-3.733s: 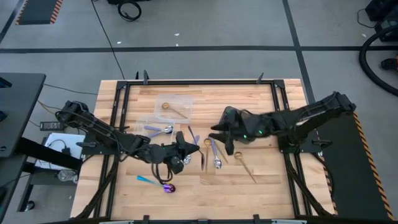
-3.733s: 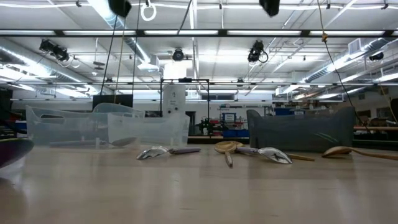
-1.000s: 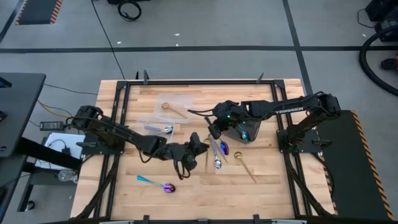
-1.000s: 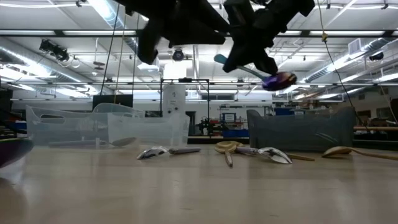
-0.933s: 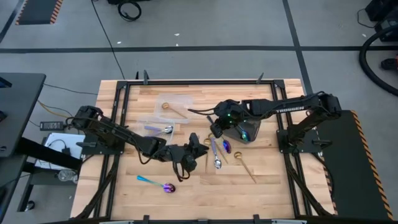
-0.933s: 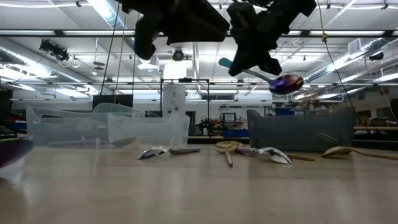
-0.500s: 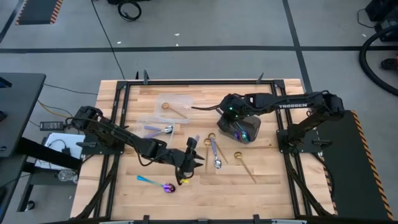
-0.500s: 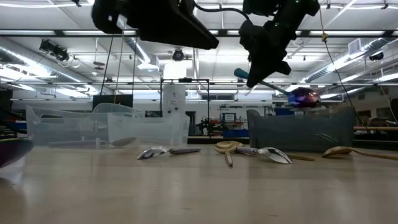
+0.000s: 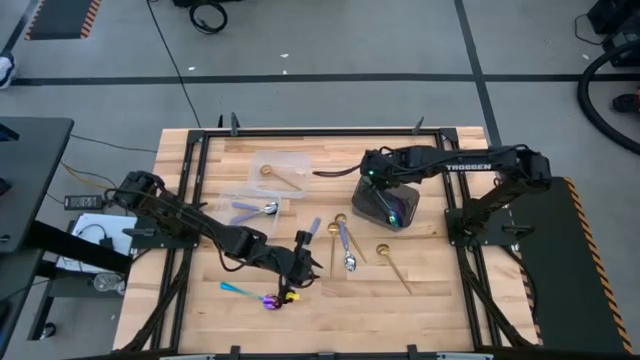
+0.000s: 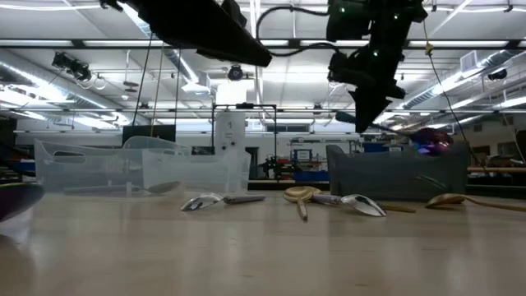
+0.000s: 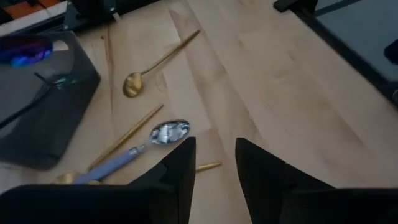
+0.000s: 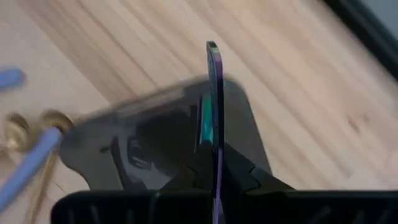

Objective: Sort silverware by color (type)
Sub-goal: Put the purple spoon into the black bin

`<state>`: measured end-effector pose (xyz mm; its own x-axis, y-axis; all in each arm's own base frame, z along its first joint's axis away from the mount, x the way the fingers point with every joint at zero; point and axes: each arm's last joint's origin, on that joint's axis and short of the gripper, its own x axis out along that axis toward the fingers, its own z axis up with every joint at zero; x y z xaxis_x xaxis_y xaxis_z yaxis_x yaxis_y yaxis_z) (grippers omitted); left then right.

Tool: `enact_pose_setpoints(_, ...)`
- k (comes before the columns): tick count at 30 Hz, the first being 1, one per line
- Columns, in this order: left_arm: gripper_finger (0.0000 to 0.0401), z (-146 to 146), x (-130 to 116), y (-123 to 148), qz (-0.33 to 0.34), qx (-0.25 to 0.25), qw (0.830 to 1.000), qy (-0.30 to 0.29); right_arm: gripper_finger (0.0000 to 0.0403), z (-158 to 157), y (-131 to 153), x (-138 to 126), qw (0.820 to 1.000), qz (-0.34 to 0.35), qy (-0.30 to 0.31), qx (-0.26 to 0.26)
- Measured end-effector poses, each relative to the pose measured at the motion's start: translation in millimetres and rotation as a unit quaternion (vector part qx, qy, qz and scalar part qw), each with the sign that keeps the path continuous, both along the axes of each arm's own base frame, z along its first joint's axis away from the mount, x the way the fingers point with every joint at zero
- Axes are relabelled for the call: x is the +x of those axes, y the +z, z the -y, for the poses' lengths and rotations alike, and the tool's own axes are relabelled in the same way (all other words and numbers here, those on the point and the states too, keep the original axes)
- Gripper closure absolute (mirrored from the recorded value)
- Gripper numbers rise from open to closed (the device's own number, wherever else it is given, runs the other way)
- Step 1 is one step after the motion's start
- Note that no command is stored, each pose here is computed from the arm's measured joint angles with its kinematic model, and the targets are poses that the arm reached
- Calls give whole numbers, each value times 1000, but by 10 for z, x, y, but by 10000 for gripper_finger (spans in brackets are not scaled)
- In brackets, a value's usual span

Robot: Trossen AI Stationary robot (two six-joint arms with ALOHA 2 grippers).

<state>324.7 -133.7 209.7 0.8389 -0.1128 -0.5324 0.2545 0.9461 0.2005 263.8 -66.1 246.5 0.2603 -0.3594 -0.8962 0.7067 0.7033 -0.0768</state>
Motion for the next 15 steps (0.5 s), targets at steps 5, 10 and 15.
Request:
enact_pose_setpoints(5,280,-2,-15,41,1,-27,1000,15,390,-17,-174,-55,999,-11,-35,24)
enact_pose_setpoints(10,280,-7,-22,68,2,-49,998,28,389,-11,-250,-91,997,-8,-73,31)
enact_pose_setpoints(15,280,3,-29,64,-2,-60,998,34,388,25,-314,-118,995,-3,-95,42)
